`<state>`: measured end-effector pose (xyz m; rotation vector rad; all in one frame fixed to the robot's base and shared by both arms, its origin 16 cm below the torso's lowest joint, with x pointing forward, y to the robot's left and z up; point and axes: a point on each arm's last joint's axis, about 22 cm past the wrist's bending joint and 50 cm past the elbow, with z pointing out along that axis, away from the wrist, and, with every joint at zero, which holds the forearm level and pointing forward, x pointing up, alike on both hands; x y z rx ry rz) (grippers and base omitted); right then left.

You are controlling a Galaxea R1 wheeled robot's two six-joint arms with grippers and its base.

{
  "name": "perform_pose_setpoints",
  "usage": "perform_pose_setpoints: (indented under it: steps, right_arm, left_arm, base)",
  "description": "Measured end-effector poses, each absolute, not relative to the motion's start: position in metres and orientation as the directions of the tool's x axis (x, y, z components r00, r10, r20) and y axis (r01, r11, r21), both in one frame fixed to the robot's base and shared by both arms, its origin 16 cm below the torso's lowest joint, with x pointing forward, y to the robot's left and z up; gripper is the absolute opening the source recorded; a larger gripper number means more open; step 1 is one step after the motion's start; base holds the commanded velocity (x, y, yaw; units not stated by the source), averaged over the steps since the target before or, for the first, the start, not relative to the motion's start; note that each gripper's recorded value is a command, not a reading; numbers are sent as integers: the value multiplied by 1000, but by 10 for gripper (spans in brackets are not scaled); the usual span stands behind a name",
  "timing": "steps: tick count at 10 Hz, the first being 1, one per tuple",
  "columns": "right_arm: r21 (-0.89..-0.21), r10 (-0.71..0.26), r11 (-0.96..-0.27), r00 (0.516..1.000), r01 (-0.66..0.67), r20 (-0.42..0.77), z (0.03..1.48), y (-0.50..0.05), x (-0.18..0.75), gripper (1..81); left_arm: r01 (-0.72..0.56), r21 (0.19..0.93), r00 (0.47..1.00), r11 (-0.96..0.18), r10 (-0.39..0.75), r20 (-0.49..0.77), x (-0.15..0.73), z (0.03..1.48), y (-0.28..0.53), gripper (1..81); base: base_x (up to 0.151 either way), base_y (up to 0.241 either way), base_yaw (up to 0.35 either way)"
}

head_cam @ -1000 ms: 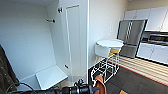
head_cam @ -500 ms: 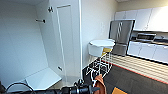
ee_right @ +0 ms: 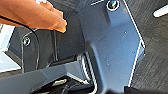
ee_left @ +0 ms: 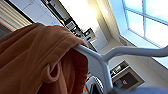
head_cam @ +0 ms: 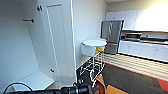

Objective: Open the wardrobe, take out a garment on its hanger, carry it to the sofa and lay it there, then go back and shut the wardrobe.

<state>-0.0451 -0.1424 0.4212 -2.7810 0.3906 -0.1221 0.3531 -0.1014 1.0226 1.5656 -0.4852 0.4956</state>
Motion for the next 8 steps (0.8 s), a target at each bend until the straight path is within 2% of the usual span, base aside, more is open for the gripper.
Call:
perform_pose_setpoints:
  steps: [8]
  right_arm:
    - [-335, -282, -908, 959, -253, 40, 421, -141, -43, 811]
  left_arm:
    - [-588, 808, 809, -42, -10, 588, 350, 1024, -100, 10]
  base:
    - [0, 0, -243]
